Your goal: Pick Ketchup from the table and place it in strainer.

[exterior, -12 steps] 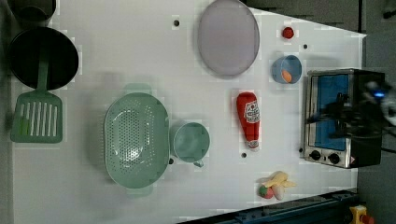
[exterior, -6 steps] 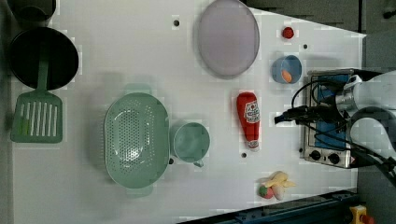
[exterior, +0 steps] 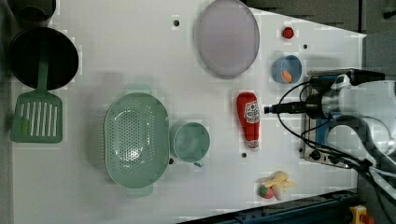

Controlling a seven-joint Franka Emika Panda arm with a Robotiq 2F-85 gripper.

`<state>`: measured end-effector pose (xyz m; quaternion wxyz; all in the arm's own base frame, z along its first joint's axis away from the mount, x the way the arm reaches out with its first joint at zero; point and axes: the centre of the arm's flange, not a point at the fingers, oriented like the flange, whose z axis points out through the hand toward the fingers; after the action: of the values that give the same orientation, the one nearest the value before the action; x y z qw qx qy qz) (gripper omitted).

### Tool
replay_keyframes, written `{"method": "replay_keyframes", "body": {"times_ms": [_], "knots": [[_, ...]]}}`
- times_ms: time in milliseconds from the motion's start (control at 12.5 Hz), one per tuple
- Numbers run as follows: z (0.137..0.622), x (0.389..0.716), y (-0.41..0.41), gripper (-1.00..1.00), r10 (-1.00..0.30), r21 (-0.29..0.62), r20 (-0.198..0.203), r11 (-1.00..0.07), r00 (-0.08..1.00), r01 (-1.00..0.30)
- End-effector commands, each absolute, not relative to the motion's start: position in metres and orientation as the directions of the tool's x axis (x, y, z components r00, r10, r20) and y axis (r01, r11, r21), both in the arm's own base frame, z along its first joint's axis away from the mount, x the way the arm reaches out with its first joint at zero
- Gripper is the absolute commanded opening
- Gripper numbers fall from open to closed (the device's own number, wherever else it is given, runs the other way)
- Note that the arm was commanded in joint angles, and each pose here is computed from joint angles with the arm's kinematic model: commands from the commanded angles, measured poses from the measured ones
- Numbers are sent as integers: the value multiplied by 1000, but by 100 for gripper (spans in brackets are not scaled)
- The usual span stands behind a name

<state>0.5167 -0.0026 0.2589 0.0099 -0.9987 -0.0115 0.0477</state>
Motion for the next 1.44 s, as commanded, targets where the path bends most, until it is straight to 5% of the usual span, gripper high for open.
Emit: {"method": "replay_keyframes", "body": {"times_ms": [80, 640, 720, 880, 960, 1120, 1280, 1440], "knots": [[212, 500, 9, 100, 105, -35, -152, -994, 983, 101], [153, 495, 17, 100, 187, -13, -156, -982, 970, 187], [151, 495, 17, 92, 188, -13, -151, -982, 971, 188], [150, 494, 17, 43, 187, -13, -146, -982, 971, 187], [156, 497, 17, 26, 187, -10, -129, -982, 974, 187], [177, 503, 17, 26, 180, -1, -98, -984, 979, 181], [221, 513, 17, 26, 179, 19, -26, -984, 984, 179], [277, 514, 21, 26, 184, 38, -7, -982, 983, 184]]}}
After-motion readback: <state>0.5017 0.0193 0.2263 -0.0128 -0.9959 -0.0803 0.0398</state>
